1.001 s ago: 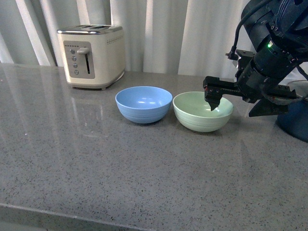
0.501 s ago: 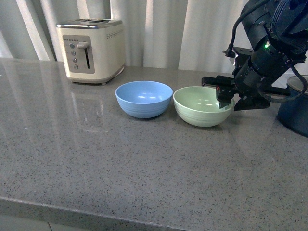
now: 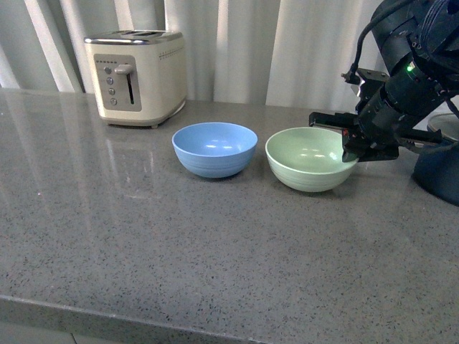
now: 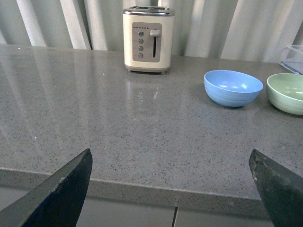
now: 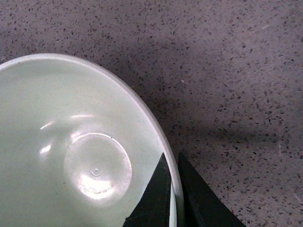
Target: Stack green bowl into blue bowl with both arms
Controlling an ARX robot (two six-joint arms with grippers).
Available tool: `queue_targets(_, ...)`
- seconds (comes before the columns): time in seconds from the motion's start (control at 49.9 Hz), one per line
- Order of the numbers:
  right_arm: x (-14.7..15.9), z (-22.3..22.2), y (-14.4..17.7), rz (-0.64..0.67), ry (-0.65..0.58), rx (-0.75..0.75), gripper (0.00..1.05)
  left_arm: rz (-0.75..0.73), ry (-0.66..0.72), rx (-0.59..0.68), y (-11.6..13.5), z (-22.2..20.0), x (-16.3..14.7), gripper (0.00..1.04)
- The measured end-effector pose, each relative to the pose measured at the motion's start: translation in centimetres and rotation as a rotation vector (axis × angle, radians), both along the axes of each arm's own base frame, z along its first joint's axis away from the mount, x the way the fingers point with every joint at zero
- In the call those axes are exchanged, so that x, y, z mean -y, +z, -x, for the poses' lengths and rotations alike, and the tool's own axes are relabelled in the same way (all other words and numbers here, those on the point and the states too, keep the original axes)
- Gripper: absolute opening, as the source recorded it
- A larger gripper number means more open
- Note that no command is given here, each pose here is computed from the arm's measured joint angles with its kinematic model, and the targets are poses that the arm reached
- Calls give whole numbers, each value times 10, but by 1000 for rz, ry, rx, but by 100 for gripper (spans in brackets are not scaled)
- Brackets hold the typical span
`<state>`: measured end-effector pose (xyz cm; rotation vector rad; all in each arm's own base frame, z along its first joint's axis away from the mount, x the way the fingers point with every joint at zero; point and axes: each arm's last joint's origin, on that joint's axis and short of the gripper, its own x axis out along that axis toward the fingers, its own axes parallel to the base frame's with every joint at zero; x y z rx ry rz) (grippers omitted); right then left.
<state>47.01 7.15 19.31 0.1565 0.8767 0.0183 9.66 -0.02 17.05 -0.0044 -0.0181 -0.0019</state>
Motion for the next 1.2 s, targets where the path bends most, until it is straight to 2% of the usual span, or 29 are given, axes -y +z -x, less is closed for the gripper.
queue_targets(0.3,7,-4,35,3,-5,63,1,0,0,0,0,0,0,98)
queue_targets(0.521,-4,-3,62,-14,41,118,1,0,0,0,0,0,0,98)
queue_targets(1.001,-75,-1,87,-64,228,181,1,0,0,0,0,0,0,98)
queue_targets(1.201,-93,-9,79,-68,261,163,1,0,0,0,0,0,0,98)
